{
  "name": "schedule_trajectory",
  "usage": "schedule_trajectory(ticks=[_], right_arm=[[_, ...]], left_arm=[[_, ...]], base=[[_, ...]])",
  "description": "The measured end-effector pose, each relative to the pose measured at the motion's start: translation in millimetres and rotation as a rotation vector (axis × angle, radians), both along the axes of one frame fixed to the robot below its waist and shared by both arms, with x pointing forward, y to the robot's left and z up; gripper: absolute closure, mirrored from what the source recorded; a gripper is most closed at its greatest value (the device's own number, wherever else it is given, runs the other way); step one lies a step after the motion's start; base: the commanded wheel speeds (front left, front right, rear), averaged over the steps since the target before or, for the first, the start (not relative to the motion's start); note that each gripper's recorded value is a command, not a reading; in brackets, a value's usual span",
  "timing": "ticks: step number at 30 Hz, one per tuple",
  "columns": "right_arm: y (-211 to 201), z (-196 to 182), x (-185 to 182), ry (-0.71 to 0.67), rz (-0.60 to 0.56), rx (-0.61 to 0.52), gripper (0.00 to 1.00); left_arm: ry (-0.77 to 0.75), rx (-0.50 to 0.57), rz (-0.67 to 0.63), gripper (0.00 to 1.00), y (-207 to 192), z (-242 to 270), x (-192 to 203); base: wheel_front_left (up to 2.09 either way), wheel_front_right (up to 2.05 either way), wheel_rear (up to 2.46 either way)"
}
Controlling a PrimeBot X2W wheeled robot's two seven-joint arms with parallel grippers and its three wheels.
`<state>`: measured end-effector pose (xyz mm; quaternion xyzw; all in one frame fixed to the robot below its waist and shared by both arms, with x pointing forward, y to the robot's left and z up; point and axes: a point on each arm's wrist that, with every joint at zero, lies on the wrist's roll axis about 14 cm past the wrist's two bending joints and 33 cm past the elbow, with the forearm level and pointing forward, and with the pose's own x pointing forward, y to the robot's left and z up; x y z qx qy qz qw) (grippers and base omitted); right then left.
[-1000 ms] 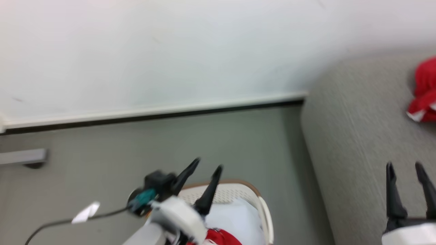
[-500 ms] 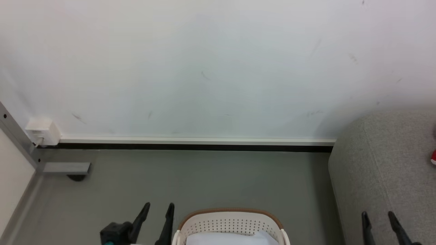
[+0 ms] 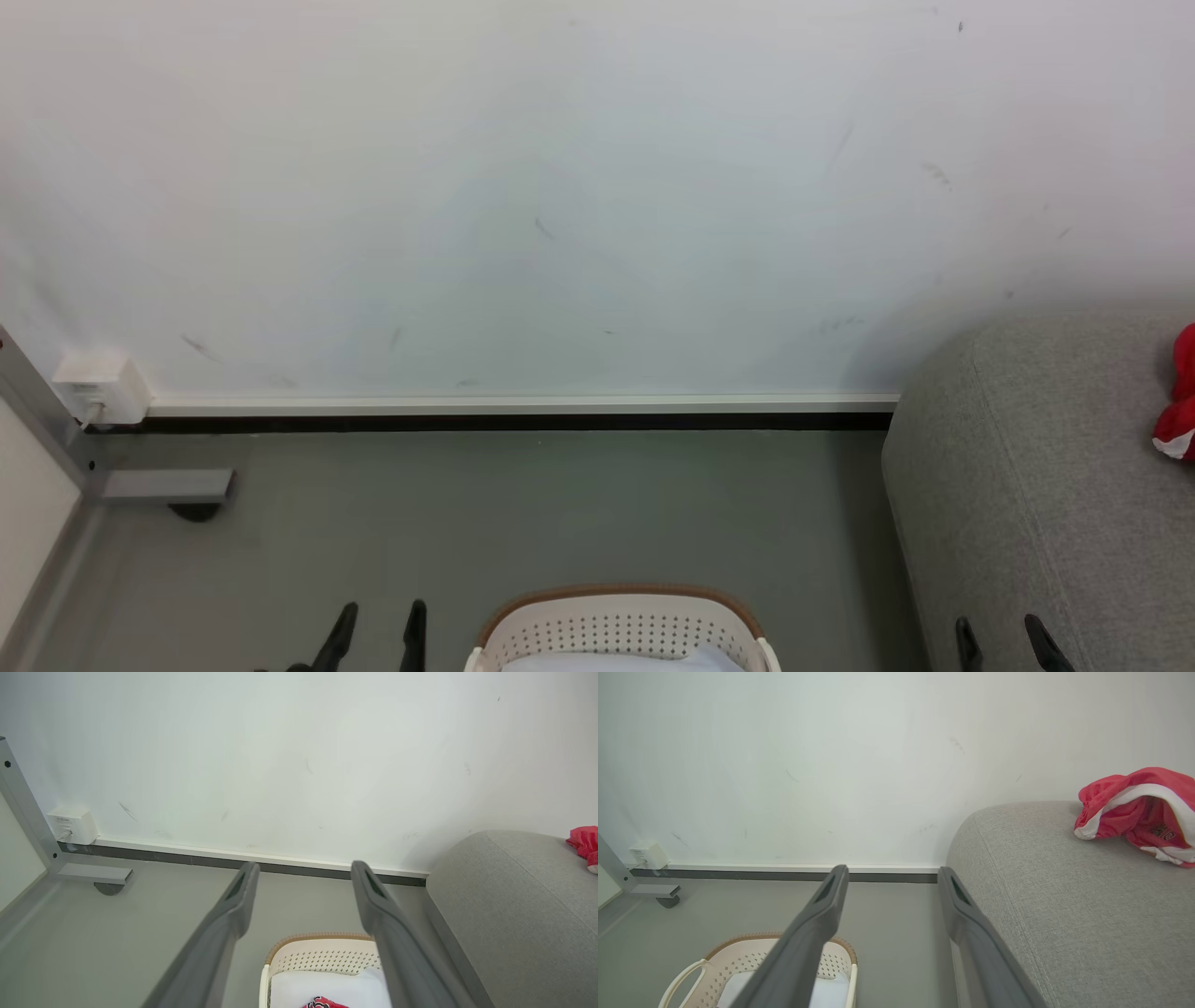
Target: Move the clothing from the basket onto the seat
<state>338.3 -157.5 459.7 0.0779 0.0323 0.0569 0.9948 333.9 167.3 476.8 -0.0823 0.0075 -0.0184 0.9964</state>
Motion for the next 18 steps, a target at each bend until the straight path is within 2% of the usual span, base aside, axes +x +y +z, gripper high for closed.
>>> schedule_trajectory(ticks=[18], right_arm=[[2.3,3.0,1.2,-0.009,0.004,0.007,0.00]], left_arm=[[0.016,0.009,-0.006,0.00,2.0,-7.3,1.6]], base=[[0.00,0.00,0.00]])
